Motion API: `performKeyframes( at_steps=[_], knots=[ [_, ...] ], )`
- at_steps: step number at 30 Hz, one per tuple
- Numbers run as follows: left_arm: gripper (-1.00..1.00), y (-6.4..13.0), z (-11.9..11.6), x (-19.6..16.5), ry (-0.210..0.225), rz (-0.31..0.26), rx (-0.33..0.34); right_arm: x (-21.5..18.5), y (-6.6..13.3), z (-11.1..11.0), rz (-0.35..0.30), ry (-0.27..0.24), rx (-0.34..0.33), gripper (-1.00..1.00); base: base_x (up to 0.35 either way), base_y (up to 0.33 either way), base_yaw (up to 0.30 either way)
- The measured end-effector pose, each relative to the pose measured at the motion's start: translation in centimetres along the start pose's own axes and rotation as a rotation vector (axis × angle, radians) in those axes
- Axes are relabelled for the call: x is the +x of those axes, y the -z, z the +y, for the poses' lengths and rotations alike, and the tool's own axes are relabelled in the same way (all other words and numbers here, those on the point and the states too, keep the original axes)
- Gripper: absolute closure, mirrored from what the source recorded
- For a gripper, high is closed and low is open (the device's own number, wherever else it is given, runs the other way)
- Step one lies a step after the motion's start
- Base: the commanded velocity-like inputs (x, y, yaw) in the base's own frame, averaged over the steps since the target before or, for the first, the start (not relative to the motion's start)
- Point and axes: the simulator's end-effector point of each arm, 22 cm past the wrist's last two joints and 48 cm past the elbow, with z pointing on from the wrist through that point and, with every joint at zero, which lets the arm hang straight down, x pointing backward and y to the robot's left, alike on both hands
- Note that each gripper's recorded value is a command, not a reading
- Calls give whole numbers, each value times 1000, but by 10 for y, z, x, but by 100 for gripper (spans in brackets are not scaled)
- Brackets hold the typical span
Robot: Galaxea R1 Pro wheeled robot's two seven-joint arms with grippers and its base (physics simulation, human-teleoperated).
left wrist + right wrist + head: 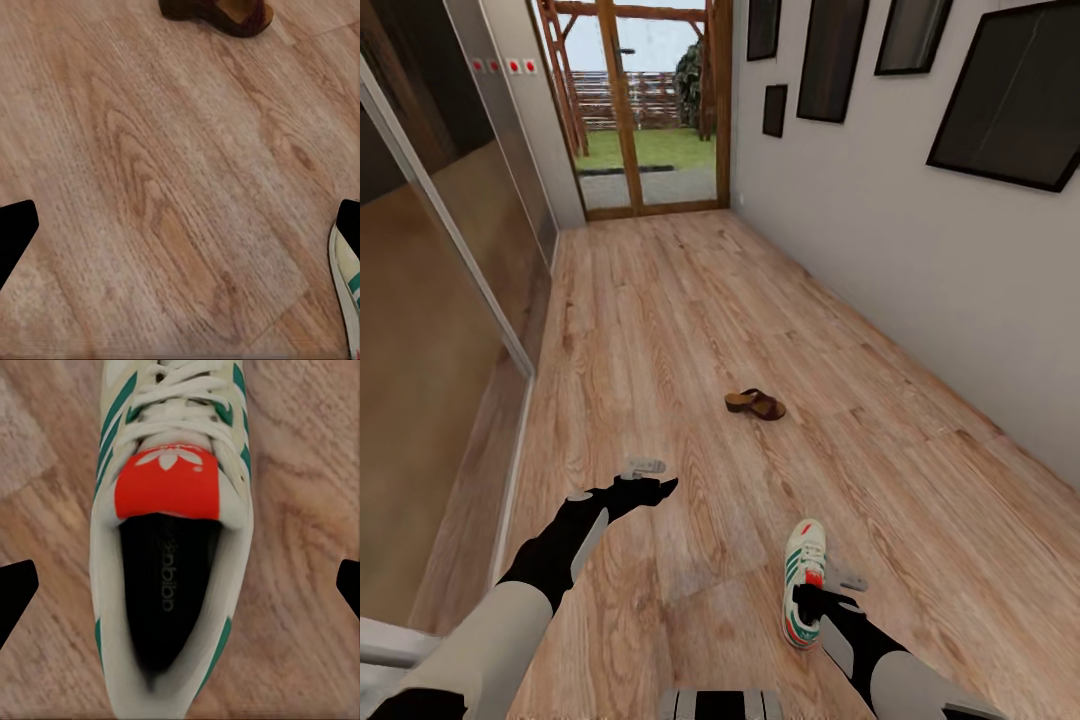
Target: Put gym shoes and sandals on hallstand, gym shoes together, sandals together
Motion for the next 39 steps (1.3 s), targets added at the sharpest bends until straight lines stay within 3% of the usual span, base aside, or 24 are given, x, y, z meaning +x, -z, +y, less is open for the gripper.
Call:
performKeyframes(
  at_steps=[39],
  knots=[
    [-100, -25, 11, 52, 34, 81, -1, 44, -23, -9, 82, 8, 21, -100, 0, 0, 30]
  ],
)
